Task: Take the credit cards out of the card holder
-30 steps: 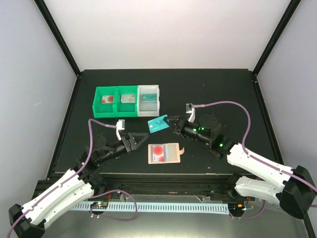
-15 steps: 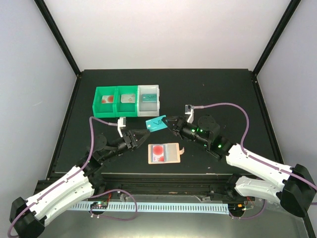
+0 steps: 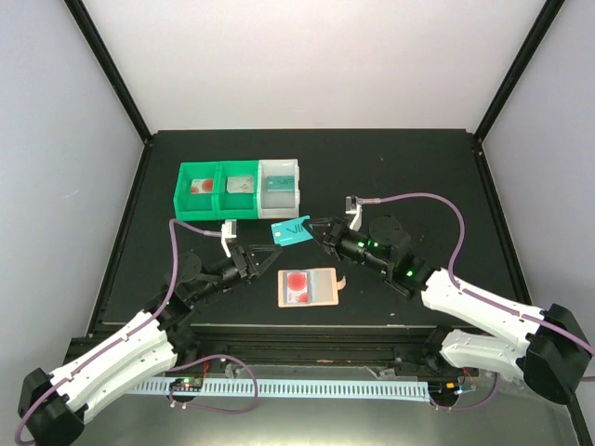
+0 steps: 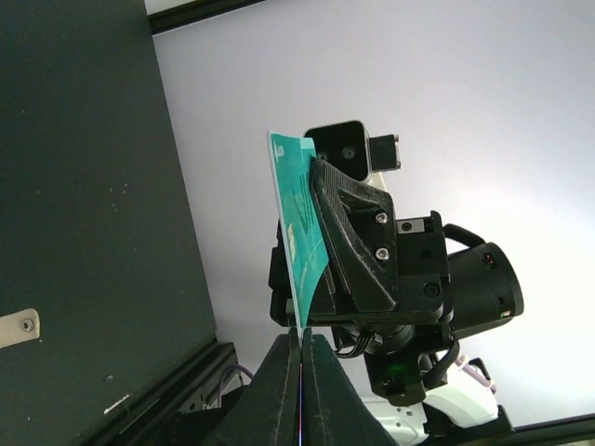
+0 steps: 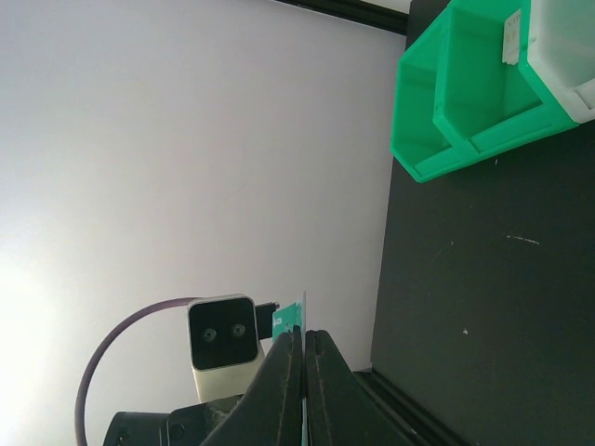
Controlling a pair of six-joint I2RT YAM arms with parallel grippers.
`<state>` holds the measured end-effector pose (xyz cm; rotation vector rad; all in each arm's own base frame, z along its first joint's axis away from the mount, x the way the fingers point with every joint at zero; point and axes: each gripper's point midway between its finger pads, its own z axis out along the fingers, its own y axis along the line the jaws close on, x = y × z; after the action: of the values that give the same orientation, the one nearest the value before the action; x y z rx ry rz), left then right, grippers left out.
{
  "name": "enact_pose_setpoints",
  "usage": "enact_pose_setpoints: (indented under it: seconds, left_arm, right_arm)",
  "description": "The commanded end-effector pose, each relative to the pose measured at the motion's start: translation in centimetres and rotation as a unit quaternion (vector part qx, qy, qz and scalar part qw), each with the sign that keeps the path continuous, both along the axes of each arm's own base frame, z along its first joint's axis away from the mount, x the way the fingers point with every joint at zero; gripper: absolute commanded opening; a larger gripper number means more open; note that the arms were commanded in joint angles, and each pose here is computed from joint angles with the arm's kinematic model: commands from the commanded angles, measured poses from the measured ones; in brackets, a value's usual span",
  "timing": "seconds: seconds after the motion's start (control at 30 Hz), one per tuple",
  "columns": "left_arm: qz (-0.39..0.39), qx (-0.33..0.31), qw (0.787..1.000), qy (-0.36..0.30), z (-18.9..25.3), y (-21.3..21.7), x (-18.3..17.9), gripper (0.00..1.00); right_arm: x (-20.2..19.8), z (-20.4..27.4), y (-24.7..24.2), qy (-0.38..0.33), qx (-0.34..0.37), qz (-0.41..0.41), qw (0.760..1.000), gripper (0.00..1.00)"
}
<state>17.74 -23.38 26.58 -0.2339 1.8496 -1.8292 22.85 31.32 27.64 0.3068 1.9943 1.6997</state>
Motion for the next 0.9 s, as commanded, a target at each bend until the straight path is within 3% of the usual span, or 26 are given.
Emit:
enact_pose_setpoints:
  seconds: [0.0,0.2,0.4,0.57,0.73,0.87]
  left_arm:
    - [0.01,-0.004,1.0,-0.019,0.9,0.4,0.1,0.02]
    - [0.016,0.013,0.999,-0.026,0.5,0.6,0.1,0.02]
    - [0.019,0.043,0.998,-0.032,0.0,0.9,0.0,0.01]
    - [0.021,0.081,0.996,-0.037,-0.3,1.3,0.0,0.02]
    - [0.023,0.124,0.991,-0.048,-0.1,1.7,0.1,0.01]
    - [0.03,0.158,0.985,-0.053,-0.2,2.1,0.8,0.02]
  right_arm:
    - [-0.2,0.0,-0.2,-0.005,0.001,-0.005,1.0,0.01]
    - [-0.3,-0.6,-0.3,-0.005,-0.007,-0.003,1.0,0.03]
    - [-0.7,-1.2,-0.9,-0.026,-0.038,-0.001,0.999,0.31]
    - [-1.3,-2.2,-2.7,-0.044,-0.084,-0.012,0.995,0.72]
    - [-2.5,-1.9,-4.1,-0.092,-0.124,-0.003,0.988,0.99]
    - [-3.2,-2.1,-4.7,-0.11,-0.159,0.013,0.981,1.0]
